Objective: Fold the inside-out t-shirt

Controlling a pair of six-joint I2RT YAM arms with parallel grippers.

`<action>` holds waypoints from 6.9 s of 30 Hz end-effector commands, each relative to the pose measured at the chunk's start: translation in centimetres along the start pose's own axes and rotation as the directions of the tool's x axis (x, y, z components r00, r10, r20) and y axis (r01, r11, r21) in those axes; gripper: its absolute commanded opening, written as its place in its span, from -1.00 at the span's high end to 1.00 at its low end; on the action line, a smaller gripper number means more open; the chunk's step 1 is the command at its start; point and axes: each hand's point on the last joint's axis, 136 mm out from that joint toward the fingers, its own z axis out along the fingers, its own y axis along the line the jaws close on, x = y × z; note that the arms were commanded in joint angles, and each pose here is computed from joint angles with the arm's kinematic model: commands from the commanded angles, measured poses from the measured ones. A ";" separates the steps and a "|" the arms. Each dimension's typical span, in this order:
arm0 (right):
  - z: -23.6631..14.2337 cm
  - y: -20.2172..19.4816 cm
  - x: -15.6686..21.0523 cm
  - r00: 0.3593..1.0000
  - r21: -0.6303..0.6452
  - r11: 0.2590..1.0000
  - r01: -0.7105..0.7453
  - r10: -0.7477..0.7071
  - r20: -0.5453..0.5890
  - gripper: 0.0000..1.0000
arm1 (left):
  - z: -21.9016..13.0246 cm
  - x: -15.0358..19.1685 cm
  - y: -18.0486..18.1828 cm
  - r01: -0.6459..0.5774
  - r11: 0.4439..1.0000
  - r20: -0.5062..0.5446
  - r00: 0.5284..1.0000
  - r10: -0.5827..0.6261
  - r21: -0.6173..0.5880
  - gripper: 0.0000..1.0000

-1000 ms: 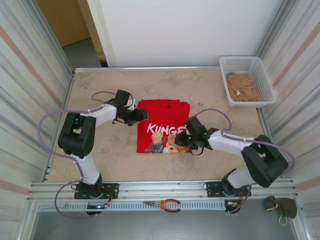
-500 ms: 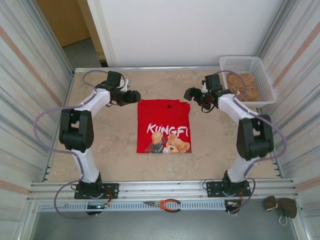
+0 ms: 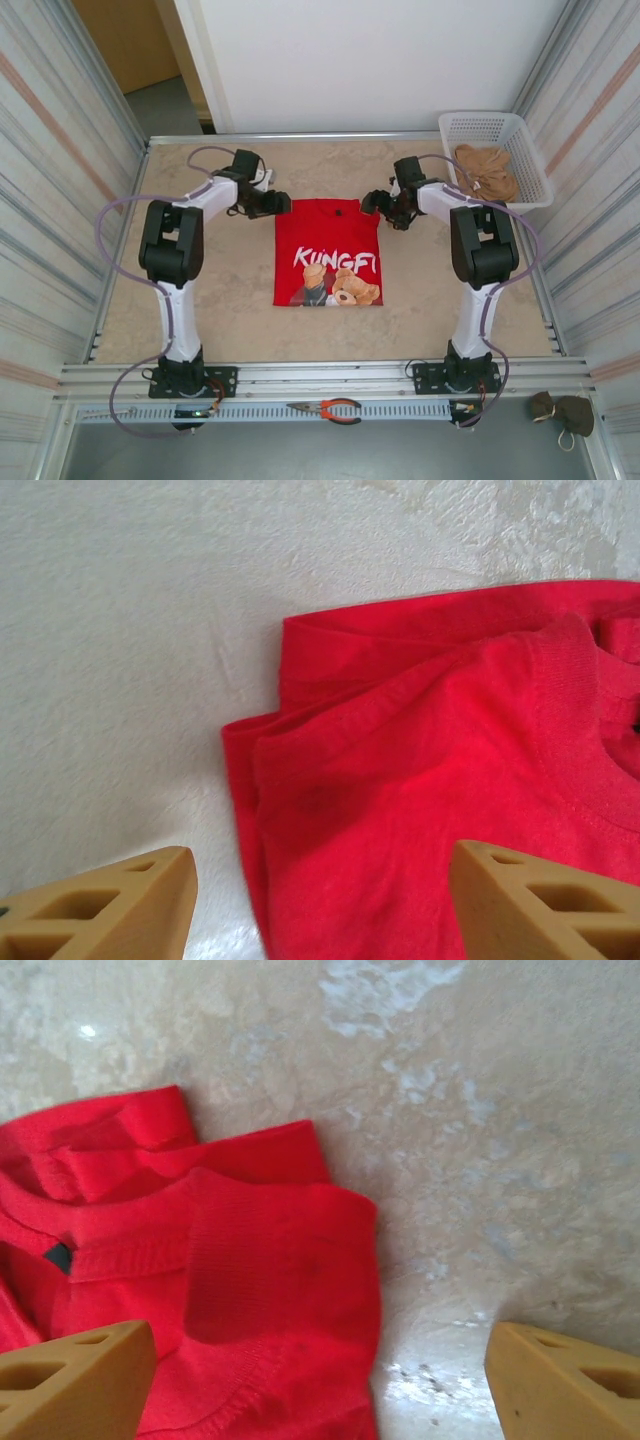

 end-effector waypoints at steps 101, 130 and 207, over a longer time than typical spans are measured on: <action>-0.4 2.1 -3.7 0.981 -0.238 0.970 0.056 -0.009 0.195 1.00 | 0.5 -1.4 -1.5 -0.045 0.993 0.239 0.971 0.017 0.110 0.74; -3.7 2.0 5.8 0.988 -0.248 0.969 0.000 0.038 0.149 0.86 | -3.7 8.0 -4.5 0.228 0.934 0.218 0.931 -0.292 0.276 -0.28; -13.6 -12.3 -1.8 0.638 0.448 0.867 0.217 -0.473 0.607 -0.98 | -15.4 5.3 13.3 0.075 0.831 0.671 0.632 0.387 -0.551 -0.97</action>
